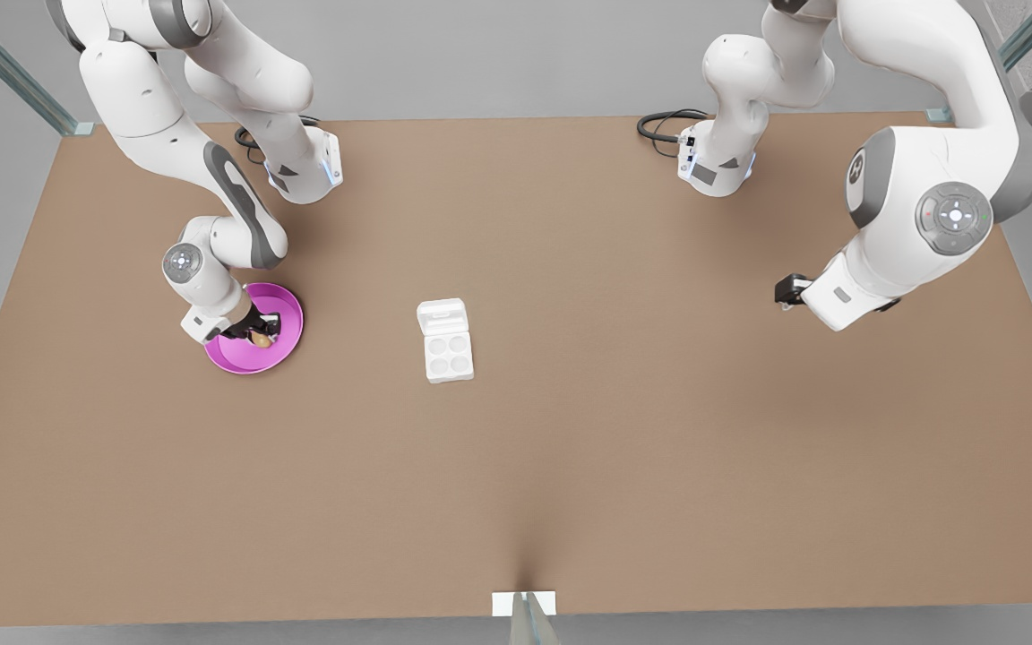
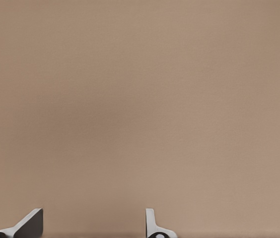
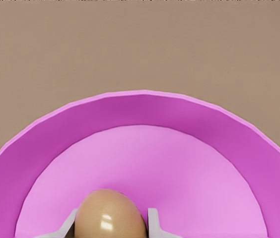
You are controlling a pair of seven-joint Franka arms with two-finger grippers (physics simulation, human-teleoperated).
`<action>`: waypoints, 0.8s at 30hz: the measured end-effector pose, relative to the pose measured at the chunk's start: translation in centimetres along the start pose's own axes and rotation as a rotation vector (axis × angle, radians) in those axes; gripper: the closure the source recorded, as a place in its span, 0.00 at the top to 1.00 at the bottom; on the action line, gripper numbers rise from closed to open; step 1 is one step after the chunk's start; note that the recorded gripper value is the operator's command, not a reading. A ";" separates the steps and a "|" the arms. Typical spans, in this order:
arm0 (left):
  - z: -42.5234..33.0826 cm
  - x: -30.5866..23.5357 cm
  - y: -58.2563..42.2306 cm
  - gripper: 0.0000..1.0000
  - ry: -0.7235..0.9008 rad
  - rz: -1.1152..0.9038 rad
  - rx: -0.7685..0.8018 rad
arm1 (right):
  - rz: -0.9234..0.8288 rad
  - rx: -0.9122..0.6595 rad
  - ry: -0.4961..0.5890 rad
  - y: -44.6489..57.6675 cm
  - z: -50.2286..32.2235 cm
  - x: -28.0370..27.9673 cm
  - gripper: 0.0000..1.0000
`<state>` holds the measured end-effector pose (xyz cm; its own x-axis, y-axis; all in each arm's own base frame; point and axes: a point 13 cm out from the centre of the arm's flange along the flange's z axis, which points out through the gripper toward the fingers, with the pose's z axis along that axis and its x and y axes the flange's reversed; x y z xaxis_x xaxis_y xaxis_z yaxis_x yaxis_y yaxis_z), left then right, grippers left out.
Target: Pack egg into the box and close the box lid
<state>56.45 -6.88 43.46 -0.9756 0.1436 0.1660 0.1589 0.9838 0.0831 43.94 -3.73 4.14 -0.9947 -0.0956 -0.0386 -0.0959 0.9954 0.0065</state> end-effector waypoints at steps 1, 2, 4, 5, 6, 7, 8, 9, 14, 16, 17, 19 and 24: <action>0.0 0.0 0.0 1.00 0.000 0.000 0.000 | -0.001 0.000 0.000 0.0 -0.1 -0.1 0.40; 0.0 0.0 0.0 1.00 0.001 -0.001 0.000 | -0.006 0.003 -0.006 0.0 -0.8 -0.7 0.39; 0.0 0.0 -0.1 1.00 0.002 0.000 0.000 | -0.015 0.017 -0.033 -0.4 -3.7 -3.7 0.39; 0.0 0.0 -0.1 1.00 0.002 0.001 0.000 | -0.025 0.023 -0.061 -0.5 -6.2 -6.7 0.39; 0.0 0.0 -0.2 1.00 0.002 0.002 0.000 | -0.040 0.028 -0.094 -0.2 -9.5 -10.7 0.39; 0.0 0.0 -0.2 1.00 0.002 0.002 0.000 | -0.058 0.027 -0.114 0.6 -12.5 -13.6 0.39; 0.0 0.0 -0.2 1.00 0.002 0.001 0.000 | -0.074 0.022 -0.110 1.6 -14.1 -15.0 0.39; 0.0 0.0 -0.2 1.00 0.003 0.001 0.000 | -0.090 0.012 -0.097 2.7 -15.0 -15.9 0.39; 0.0 0.1 -0.2 1.00 0.004 0.000 0.000 | -0.183 -0.048 -0.019 11.2 -16.0 -20.3 0.40; 0.1 0.1 -0.1 1.00 0.005 0.000 0.000 | -0.218 -0.072 0.017 15.9 -15.1 -20.8 0.40; 0.1 0.1 -0.1 1.00 0.006 0.000 -0.001 | -0.231 -0.086 0.028 18.4 -14.8 -21.3 0.40; 0.1 0.1 -0.1 1.00 0.006 -0.001 -0.002 | -0.257 -0.111 0.046 24.1 -14.2 -21.6 0.40; 0.2 0.1 -0.1 1.00 0.009 -0.001 -0.002 | -0.269 -0.163 0.113 36.8 -13.8 -17.5 0.40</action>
<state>56.29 -6.97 43.29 -0.9743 0.1417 0.1752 0.1585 0.9837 0.0854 57.29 34.40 18.87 -0.9299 -0.3643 0.0508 -0.3512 0.9205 0.1713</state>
